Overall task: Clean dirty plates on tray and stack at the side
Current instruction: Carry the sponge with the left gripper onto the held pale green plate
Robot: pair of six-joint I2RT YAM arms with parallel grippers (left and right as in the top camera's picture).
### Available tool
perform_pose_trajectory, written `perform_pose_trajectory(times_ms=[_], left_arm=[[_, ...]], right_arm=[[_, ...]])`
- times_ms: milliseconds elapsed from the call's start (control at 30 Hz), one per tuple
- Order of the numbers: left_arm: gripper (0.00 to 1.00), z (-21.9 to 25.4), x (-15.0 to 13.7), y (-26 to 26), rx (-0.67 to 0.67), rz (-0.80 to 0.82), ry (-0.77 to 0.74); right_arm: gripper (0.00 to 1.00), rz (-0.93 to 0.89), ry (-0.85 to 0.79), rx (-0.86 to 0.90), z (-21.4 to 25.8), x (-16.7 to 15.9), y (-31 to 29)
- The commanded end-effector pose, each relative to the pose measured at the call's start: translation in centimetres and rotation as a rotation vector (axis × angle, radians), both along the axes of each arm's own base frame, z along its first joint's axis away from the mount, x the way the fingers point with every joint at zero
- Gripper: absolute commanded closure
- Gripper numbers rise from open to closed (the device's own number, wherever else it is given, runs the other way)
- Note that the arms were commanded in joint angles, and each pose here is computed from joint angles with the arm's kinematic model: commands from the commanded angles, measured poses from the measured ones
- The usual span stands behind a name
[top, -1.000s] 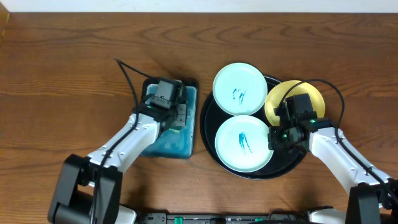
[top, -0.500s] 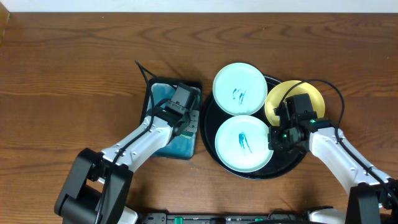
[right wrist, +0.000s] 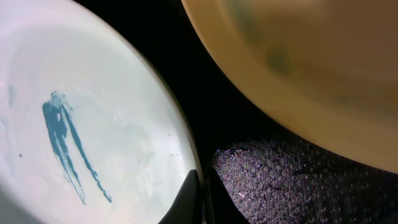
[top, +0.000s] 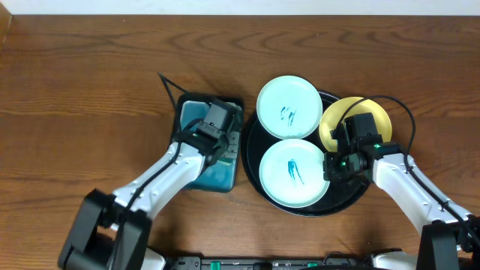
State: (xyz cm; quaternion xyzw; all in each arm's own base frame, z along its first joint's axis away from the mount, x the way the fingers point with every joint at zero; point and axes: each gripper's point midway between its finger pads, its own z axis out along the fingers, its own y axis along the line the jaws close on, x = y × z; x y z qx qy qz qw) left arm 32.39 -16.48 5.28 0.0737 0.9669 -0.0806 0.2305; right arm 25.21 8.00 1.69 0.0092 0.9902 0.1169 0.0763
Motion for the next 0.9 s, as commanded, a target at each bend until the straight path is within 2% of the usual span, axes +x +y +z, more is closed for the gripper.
perform_pose_trajectory(times_ms=[0,100,300,467,600,867], left_arm=[[0.92,2.9,0.4,-0.3,-0.041,0.002,-0.075],[0.93,5.0,0.4,-0.7,-0.078,-0.010,-0.104],[0.93,9.0,0.0,-2.2,-0.116,-0.055,-0.058],[0.93,11.3,-0.3,-6.0,-0.223,-0.131,-0.086],[0.93,10.2,-1.0,-9.3,-0.258,-0.155,-0.059],[0.92,4.6,-3.5,-16.1,-0.282,-0.200,0.049]], right_arm=[[0.99,0.019,0.006,-0.018,-0.3,-0.3,-0.1],[0.99,0.019,0.003,-0.018,-0.3,-0.2,-0.1],[0.99,0.019,-0.008,-0.009,-0.2,0.1,0.1],[0.99,0.031,-0.014,0.013,-0.1,0.1,0.7],[0.99,0.042,-0.010,0.017,-0.1,-0.1,1.1],[0.99,0.021,0.021,0.016,-0.5,-0.8,1.0]])
